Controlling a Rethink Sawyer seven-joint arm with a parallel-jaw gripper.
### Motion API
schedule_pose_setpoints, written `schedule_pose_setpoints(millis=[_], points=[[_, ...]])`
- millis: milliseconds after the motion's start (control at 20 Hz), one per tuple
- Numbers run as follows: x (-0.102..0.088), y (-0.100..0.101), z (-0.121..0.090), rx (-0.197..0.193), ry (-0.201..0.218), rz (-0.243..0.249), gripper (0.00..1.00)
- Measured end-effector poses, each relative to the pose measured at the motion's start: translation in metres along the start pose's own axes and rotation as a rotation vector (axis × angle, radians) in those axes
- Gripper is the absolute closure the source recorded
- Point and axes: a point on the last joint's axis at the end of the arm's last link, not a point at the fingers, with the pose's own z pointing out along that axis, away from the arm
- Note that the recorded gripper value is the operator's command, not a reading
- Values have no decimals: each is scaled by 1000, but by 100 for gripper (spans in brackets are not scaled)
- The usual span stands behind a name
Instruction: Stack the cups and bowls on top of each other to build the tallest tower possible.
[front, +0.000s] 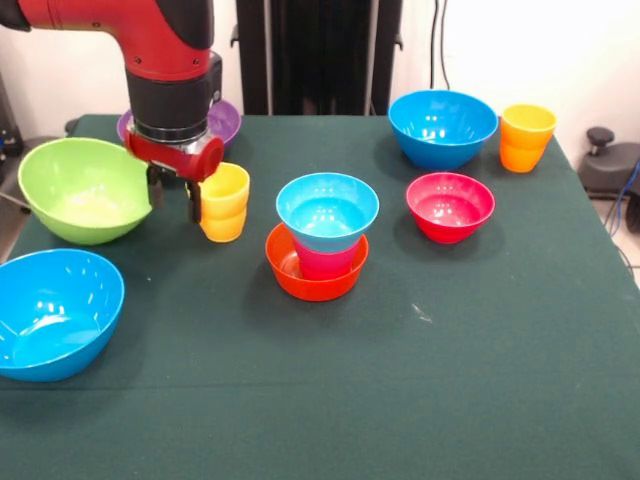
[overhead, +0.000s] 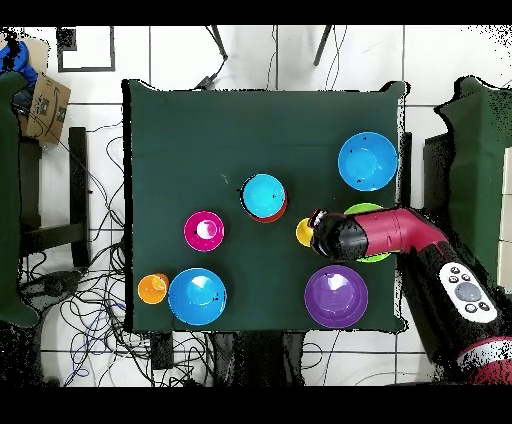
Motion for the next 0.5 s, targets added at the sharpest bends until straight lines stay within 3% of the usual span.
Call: schedule_pose_setpoints(millis=[500], points=[[18,-25,13,72,13,-29,0]])
